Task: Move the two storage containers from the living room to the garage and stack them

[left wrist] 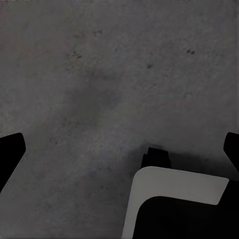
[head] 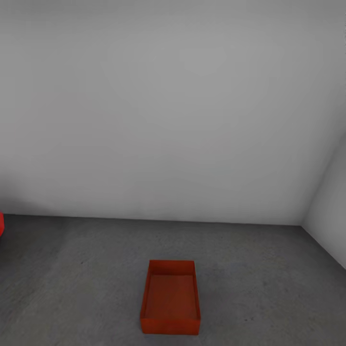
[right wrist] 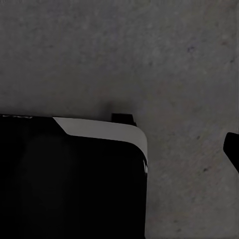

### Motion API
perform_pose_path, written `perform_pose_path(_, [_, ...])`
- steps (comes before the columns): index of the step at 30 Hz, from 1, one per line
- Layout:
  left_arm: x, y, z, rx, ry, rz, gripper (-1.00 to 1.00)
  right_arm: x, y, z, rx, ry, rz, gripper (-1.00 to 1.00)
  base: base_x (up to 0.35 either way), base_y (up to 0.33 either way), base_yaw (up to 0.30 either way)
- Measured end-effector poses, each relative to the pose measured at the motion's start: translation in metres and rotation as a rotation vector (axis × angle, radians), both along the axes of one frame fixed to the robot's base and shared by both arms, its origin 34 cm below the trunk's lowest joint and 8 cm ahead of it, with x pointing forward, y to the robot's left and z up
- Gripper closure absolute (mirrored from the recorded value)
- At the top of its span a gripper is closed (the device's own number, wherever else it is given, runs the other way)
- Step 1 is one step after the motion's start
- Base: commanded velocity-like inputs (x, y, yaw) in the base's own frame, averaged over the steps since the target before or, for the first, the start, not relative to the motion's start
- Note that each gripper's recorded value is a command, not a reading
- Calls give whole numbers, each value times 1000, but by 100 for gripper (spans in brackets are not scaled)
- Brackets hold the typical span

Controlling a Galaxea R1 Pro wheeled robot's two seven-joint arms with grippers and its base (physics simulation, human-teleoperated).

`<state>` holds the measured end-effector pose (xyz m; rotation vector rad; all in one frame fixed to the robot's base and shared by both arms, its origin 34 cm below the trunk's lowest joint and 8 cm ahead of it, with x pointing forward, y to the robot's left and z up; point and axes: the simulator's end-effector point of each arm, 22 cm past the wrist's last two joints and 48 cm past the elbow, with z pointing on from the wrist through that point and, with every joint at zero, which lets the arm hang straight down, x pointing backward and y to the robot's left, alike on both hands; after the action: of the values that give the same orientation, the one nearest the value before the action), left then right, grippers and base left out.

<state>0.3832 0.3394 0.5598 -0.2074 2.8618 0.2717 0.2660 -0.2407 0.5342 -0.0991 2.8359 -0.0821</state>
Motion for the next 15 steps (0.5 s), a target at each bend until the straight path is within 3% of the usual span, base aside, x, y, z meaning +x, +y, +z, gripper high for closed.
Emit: perform_pose_path(15, [8, 0, 6, 0, -24, 0, -100, 9, -5, 3, -6, -25, -5, -100, 0, 0, 0])
